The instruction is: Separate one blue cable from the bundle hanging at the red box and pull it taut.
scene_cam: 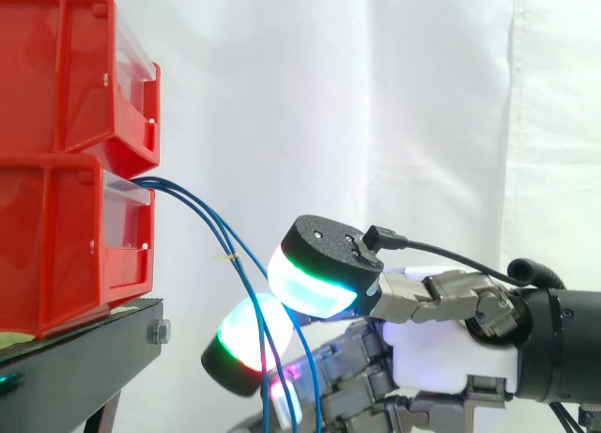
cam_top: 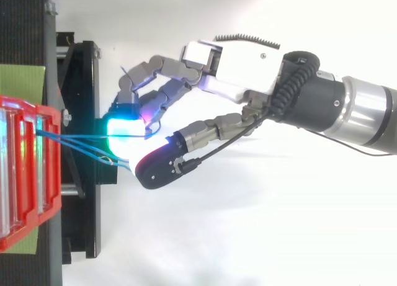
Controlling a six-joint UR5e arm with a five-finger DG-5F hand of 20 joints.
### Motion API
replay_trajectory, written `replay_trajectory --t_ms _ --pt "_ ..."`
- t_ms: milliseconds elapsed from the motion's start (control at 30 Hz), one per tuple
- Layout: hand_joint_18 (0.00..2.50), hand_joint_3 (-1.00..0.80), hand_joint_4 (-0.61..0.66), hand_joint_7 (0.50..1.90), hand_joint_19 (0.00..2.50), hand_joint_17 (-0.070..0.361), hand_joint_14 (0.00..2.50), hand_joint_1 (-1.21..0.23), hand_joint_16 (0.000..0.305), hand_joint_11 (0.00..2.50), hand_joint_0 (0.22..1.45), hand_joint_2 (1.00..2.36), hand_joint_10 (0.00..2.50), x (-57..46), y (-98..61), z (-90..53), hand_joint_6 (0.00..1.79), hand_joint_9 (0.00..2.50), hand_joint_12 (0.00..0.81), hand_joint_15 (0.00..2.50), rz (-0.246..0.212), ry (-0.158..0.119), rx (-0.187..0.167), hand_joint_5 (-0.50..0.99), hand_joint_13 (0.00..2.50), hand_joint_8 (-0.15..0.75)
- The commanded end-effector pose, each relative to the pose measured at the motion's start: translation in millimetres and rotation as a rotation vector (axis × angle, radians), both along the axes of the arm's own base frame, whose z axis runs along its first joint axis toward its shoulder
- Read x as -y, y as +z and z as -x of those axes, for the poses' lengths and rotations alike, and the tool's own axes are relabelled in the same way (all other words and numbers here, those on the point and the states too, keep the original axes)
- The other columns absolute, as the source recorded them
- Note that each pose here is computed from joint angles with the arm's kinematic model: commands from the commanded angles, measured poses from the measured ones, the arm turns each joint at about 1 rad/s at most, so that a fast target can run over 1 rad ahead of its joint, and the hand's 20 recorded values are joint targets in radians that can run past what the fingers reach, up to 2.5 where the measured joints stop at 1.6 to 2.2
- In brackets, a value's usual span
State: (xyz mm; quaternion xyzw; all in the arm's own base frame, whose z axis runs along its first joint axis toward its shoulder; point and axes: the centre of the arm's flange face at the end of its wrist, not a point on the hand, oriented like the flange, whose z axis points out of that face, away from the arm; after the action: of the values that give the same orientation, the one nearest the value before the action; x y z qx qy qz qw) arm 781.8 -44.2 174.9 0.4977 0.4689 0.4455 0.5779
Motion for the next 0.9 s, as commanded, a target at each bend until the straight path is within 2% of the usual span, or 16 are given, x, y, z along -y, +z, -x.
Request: replay_trajectory --t_ms 0,33,133,233,400,433,500,667,867 --pt "0.74 -0.5 0.13 0.98 0.57 0.118 0.01 -0.61 0.052 0.84 0.48 1.0 0.02 -0.1 -4.2 4.2 0.9 1.0 0.355 0.39 -0.004 0.026 -0.044 -0.16 0.71 0.309" --pt "0.73 -0.5 0.13 0.97 0.58 0.117 0.01 -0.52 0.052 0.83 0.49 1.0 0.02 0.5 -4.1 4.3 0.9 1.01 0.352 0.39 -0.005 0.031 -0.049 -0.16 0.7 0.309" --pt "0.72 -0.5 0.12 0.98 0.59 0.111 0.01 -0.37 0.049 0.84 0.52 1.0 0.02 0.2 -5.0 6.3 0.89 0.99 0.336 0.39 -0.009 0.048 -0.067 -0.18 0.67 0.297" --pt "0.7 -0.5 0.11 0.97 0.59 0.105 0.01 -0.33 0.047 0.83 0.55 1.0 0.02 2.9 2.9 8.1 0.89 0.98 0.324 0.38 -0.007 0.043 -0.071 -0.18 0.66 0.285" --pt "0.69 -0.5 0.12 1.01 0.6 0.102 0.01 -0.36 0.045 0.83 0.6 1.0 0.02 4.6 19.0 12.6 0.89 0.99 0.316 0.38 -0.007 0.043 -0.082 -0.18 0.66 0.284" --pt "0.69 -0.5 0.12 1.01 0.6 0.102 0.02 -0.37 0.045 0.83 0.6 1.0 0.02 6.1 20.8 14.5 0.89 0.99 0.315 0.38 -0.006 0.042 -0.095 -0.18 0.66 0.283" --pt "0.69 -0.5 0.12 1.01 0.6 0.102 0.01 -0.42 0.045 0.84 0.61 1.0 0.02 8.7 30.1 16.5 0.89 0.99 0.32 0.38 -0.003 0.038 -0.094 -0.18 0.67 0.289" --pt "0.7 -0.48 0.13 0.98 0.6 0.103 0.01 -0.55 0.046 0.86 0.62 1.0 0.02 9.8 45.8 23.4 0.9 0.98 0.322 0.38 0.004 0.037 -0.12 -0.19 0.67 0.3" --pt "0.71 -0.5 0.15 0.97 0.59 0.105 0.01 -0.57 0.047 0.86 0.6 1.0 0.02 7.9 56.0 25.5 0.91 0.98 0.325 0.4 0.012 0.038 -0.118 -0.2 0.68 0.302"
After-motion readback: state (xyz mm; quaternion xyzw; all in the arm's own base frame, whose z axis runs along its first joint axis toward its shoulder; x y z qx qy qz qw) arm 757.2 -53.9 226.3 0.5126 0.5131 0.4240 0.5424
